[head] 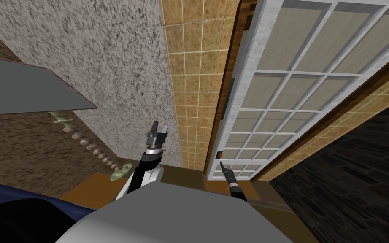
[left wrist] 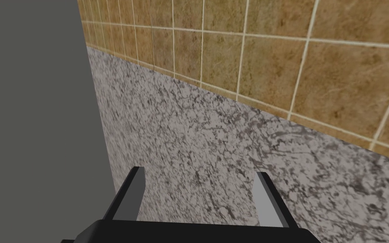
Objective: Pull the door open
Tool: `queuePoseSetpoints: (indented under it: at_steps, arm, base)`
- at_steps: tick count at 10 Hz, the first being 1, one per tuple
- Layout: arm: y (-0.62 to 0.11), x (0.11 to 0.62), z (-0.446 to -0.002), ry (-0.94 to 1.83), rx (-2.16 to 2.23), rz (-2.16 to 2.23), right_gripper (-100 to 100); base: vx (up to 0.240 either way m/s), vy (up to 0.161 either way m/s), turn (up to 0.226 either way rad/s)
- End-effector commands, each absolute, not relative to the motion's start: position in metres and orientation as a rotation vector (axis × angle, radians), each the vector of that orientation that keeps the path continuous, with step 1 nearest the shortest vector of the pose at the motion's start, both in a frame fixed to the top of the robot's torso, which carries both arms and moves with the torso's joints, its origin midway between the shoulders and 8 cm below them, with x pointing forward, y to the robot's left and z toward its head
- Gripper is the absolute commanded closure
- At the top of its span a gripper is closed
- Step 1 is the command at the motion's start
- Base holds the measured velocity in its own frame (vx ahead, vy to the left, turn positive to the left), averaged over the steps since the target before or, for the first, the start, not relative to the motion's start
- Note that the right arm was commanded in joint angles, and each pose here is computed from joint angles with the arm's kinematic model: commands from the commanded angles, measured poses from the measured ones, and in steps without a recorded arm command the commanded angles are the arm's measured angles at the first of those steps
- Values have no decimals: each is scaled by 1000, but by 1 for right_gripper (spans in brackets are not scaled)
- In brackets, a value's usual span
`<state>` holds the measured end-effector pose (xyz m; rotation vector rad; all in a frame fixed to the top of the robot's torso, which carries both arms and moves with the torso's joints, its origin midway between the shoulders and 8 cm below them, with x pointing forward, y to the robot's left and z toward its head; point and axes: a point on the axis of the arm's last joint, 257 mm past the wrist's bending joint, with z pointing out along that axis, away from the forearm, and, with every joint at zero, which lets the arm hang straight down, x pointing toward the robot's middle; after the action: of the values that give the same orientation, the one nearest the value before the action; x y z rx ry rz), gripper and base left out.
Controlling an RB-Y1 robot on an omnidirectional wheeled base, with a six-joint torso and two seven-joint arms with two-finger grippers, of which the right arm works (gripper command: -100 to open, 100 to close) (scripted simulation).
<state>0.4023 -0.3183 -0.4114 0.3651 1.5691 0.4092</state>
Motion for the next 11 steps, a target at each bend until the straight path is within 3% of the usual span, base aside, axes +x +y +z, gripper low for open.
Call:
queuePoseSetpoints:
  at_steps: [1, 11]
  arm:
    - [-322, 397, -409, 1573, 294, 364, -100]
    - [-337, 373, -402, 1573, -22, 163, -100]
  base:
    - [-10, 19, -17]
    - [-13, 14, -12]
